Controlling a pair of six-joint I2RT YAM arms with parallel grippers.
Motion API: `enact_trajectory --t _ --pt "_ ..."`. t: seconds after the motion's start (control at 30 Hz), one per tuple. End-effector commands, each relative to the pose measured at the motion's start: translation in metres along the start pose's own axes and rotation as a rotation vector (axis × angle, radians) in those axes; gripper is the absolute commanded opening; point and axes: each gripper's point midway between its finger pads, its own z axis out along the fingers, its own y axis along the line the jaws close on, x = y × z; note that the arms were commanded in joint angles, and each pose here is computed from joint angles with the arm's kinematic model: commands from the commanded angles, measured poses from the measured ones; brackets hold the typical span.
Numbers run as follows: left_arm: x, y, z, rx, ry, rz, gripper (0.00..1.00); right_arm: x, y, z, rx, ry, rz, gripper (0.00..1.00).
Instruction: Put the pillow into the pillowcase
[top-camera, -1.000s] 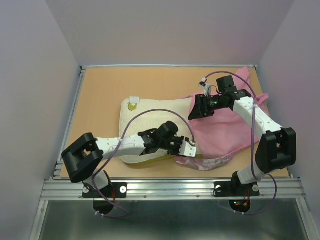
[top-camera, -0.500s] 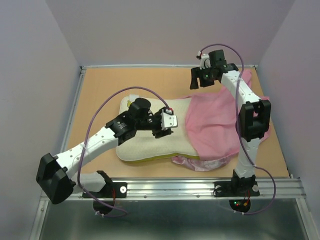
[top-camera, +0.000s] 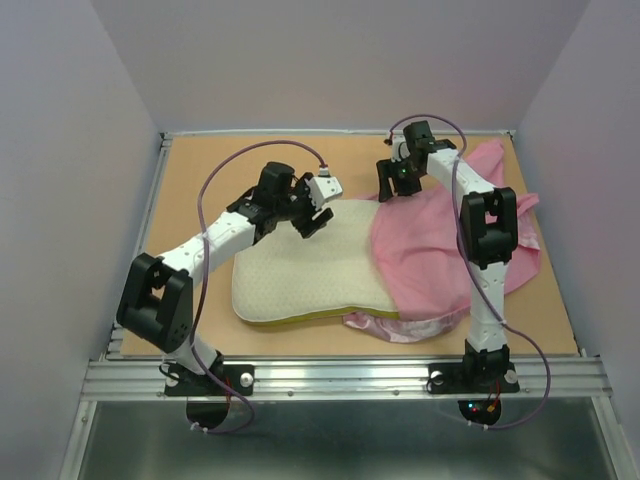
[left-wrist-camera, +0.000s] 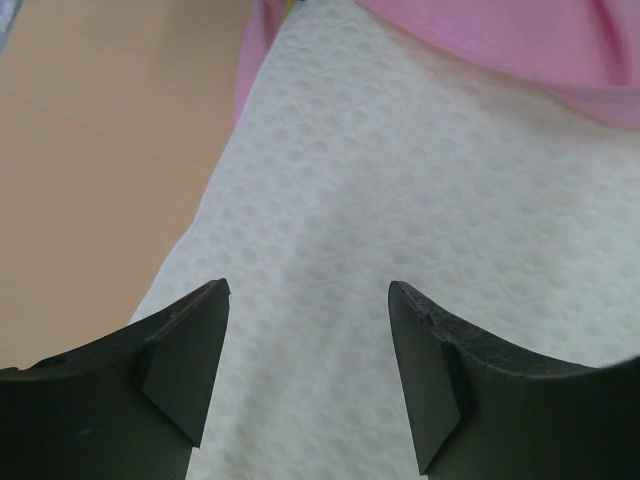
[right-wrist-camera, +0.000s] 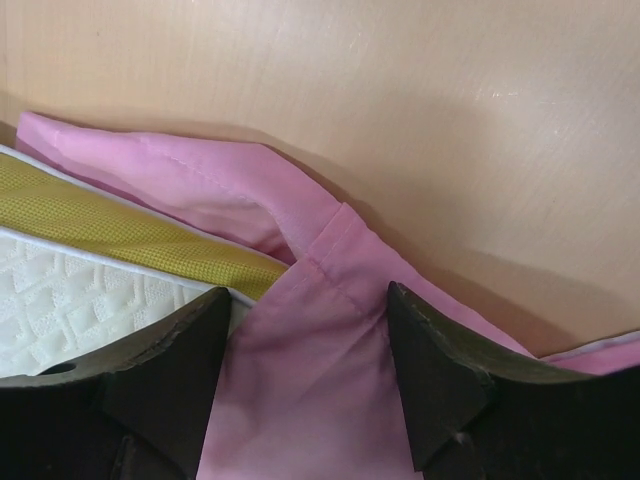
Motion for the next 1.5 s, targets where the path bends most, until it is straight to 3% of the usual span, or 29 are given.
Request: enact_trajectory --t 0.0,0.03,0.1,0.13,0.27,0.43,0.5,0.53,0.57,0.63,0.67,0.83,1.03,1.07,1.1,1.13,1.17,1.23,1.27,1.3,1.37,1.47 --pt "-0.023 0.047 0.005 -0.068 -0.063 0.001 0.77 -0.007 0.001 0.002 -0.014 -0.016 0.013 0.67" --pt "-0.013 0.050 0.015 -0.049 -0.041 -0.010 0.77 -0.004 0.002 0.003 -0.023 -0.009 0.014 0.65" --pt "-0.020 0.064 0.023 -0.053 -0.044 0.003 0.81 0.001 0.007 0.005 -0.051 0.004 0.014 0.52" --pt "-0.003 0.062 0.036 -0.015 0.002 0.001 0.81 0.002 0.008 0.004 -0.058 0.004 0.011 0.44" --pt "0.012 0.065 0.062 0.046 0.043 0.003 0.85 0.003 0.013 0.001 -0.085 0.004 0.017 0.28" --pt "0.027 0.044 0.081 0.233 0.087 0.003 0.82 -0.001 0.023 -0.010 -0.121 -0.016 0.009 0.16" --pt "0.038 0.030 0.088 0.322 0.099 0.007 0.69 -0.004 0.030 -0.018 -0.146 -0.031 -0.002 0.09" --pt "0.044 0.018 0.085 0.388 0.108 0.030 0.55 -0.002 0.032 -0.019 -0.156 -0.029 -0.005 0.07" --pt "0.051 0.012 0.089 0.409 0.124 0.029 0.25 -0.003 0.033 -0.022 -0.161 -0.034 -0.012 0.01" --pt "0.045 0.013 0.086 0.405 0.107 0.060 0.02 -0.006 0.040 -0.030 -0.188 -0.049 -0.025 0.00" --pt "0.048 0.009 0.084 0.406 0.104 0.059 0.00 -0.007 0.045 -0.033 -0.215 -0.054 -0.027 0.01" --pt "-0.016 0.013 0.058 0.316 -0.078 0.236 0.00 -0.029 0.071 -0.053 -0.315 -0.109 0.004 0.01" --pt "-0.074 0.013 0.044 0.294 -0.190 0.306 0.00 -0.053 0.100 -0.072 -0.381 -0.164 0.004 0.01" --pt "-0.083 0.010 0.041 0.293 -0.208 0.321 0.00 -0.053 0.106 -0.075 -0.387 -0.166 -0.003 0.06" --pt "-0.088 0.009 0.039 0.293 -0.217 0.333 0.00 -0.052 0.108 -0.077 -0.394 -0.167 -0.004 0.09" --pt "-0.093 0.005 0.037 0.297 -0.226 0.347 0.00 -0.049 0.109 -0.075 -0.397 -0.157 0.007 0.21" --pt "-0.093 0.003 0.037 0.300 -0.227 0.354 0.00 -0.048 0.110 -0.075 -0.401 -0.155 0.008 0.23" --pt "-0.093 -0.001 0.036 0.302 -0.225 0.372 0.00 -0.044 0.108 -0.072 -0.392 -0.145 0.012 0.19" --pt "-0.089 -0.005 0.036 0.312 -0.220 0.374 0.00 -0.042 0.103 -0.069 -0.364 -0.143 0.009 0.07" --pt "-0.086 -0.007 0.037 0.316 -0.210 0.374 0.00 -0.040 0.099 -0.066 -0.345 -0.139 0.010 0.01" --pt "-0.081 -0.011 0.035 0.321 -0.202 0.387 0.00 -0.036 0.093 -0.061 -0.315 -0.132 0.004 0.00" --pt "-0.074 -0.015 0.032 0.322 -0.187 0.399 0.00 -0.027 0.080 -0.050 -0.257 -0.108 0.000 0.11"
